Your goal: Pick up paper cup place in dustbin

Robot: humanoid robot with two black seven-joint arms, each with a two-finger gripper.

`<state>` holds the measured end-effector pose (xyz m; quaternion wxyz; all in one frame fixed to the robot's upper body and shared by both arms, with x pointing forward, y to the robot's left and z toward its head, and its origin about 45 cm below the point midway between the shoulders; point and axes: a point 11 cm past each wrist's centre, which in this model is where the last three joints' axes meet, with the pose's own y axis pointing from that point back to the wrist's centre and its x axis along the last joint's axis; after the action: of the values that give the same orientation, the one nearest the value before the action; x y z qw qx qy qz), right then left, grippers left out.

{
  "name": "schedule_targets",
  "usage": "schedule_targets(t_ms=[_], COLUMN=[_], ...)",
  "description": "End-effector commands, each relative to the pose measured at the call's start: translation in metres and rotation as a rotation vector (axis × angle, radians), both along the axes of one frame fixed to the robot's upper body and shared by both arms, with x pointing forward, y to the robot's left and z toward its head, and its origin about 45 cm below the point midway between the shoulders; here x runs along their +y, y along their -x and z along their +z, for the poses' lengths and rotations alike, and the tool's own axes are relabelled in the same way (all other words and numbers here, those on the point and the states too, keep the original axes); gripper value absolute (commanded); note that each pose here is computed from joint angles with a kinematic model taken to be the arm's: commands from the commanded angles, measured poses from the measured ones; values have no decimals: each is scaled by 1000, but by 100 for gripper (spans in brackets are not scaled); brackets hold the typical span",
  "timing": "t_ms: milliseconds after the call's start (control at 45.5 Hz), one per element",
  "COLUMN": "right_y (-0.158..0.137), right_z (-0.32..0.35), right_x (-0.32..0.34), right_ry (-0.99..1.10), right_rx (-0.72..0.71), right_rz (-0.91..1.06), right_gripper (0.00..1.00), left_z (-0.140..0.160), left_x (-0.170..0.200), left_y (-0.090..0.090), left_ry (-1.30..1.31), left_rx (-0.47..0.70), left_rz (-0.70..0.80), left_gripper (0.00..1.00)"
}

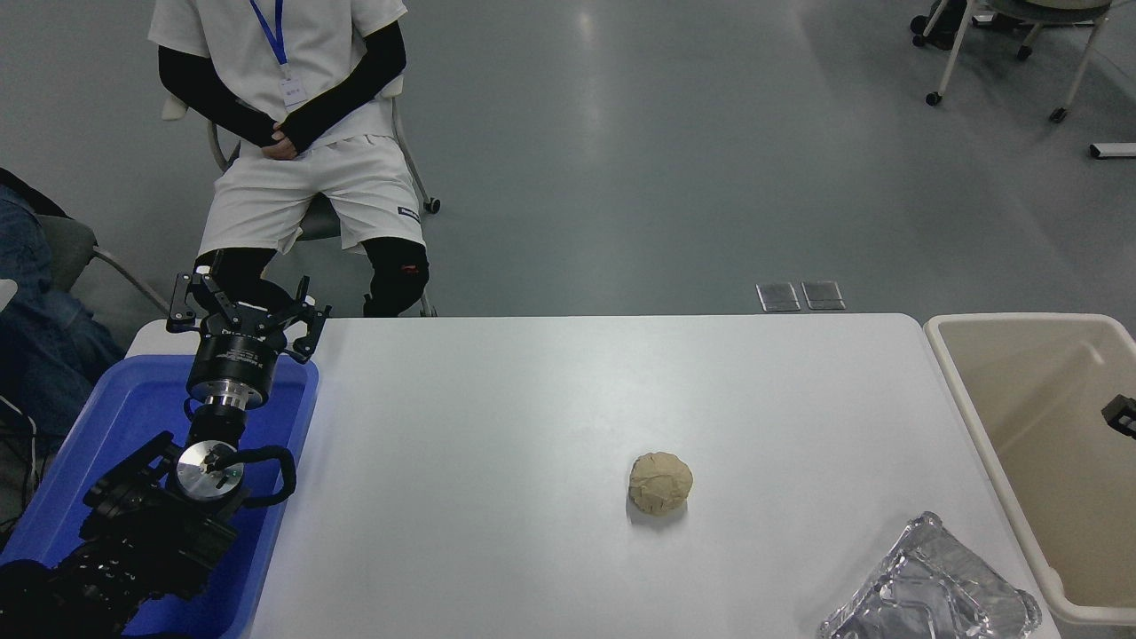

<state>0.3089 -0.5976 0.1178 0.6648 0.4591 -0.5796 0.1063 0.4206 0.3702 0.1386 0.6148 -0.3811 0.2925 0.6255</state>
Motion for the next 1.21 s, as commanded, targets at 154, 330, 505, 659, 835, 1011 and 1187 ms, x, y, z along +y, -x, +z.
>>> schedule_targets(t_ms=[154,330,505,659,835,1011,1187], right_y=[-30,-54,-66,-80,-96,-90,-91], right_z=[25,46,63,78,88,100,119], right_x=[8,21,25,31,68,88,140], right_ry=[-34,-97,-102,-8,-118,-159,-162], right_rx=[-78,-151,-159,-71,112,291,399], right_rz=[15,24,55,147,276,370,514], right_gripper=[100,100,100,100,100,100,100], left_z=[0,0,0,0,0,0,0], left_x=[0,0,0,0,0,0,0], left_y=[0,0,0,0,0,0,0], left_ry=[0,0,0,0,0,0,0], left_rx=[0,0,1,0,0,0,0], left_rz=[0,0,-1,0,0,0,0], left_gripper=[99,99,99,99,99,99,99])
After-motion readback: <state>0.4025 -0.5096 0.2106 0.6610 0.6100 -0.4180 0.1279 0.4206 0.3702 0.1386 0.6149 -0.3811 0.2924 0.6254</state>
